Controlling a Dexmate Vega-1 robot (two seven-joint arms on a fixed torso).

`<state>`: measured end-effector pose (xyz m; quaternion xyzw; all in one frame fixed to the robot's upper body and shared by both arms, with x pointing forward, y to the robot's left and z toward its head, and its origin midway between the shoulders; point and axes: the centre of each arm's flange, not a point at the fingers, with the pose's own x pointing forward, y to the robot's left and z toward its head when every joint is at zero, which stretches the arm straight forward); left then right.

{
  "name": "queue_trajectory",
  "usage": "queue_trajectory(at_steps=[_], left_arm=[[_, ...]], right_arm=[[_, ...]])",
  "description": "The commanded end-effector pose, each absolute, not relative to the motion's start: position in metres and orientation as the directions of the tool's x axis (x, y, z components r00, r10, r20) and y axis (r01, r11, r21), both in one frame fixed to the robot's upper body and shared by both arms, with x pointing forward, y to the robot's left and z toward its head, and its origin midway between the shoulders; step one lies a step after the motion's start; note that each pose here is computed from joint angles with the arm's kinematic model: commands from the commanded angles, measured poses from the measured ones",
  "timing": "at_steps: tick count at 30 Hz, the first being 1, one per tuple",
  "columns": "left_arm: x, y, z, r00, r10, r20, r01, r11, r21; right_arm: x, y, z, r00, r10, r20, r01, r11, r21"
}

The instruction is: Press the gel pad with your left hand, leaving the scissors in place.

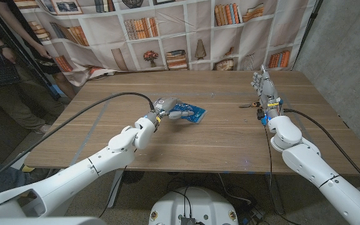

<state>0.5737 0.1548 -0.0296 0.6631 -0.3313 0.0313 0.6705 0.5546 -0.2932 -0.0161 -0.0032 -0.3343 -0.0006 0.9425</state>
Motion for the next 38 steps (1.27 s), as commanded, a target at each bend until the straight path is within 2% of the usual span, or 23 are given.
queue_trajectory(at_steps=[1,15,38], left_arm=[[0.554,0.156,-0.01,0.737,-0.388,0.554,-0.553,0.125,0.824],[0.539,0.164,0.006,0.69,-0.365,0.625,-0.62,0.146,0.771],[0.54,0.162,0.007,0.689,-0.364,0.627,-0.622,0.145,0.769]], right_arm=[[0.554,-0.295,-0.016,0.771,0.001,0.637,-0.002,1.0,0.001],[0.552,-0.297,-0.017,0.767,0.003,0.641,0.006,1.0,-0.012],[0.556,-0.296,-0.014,0.764,0.002,0.646,0.005,1.0,-0.009]])
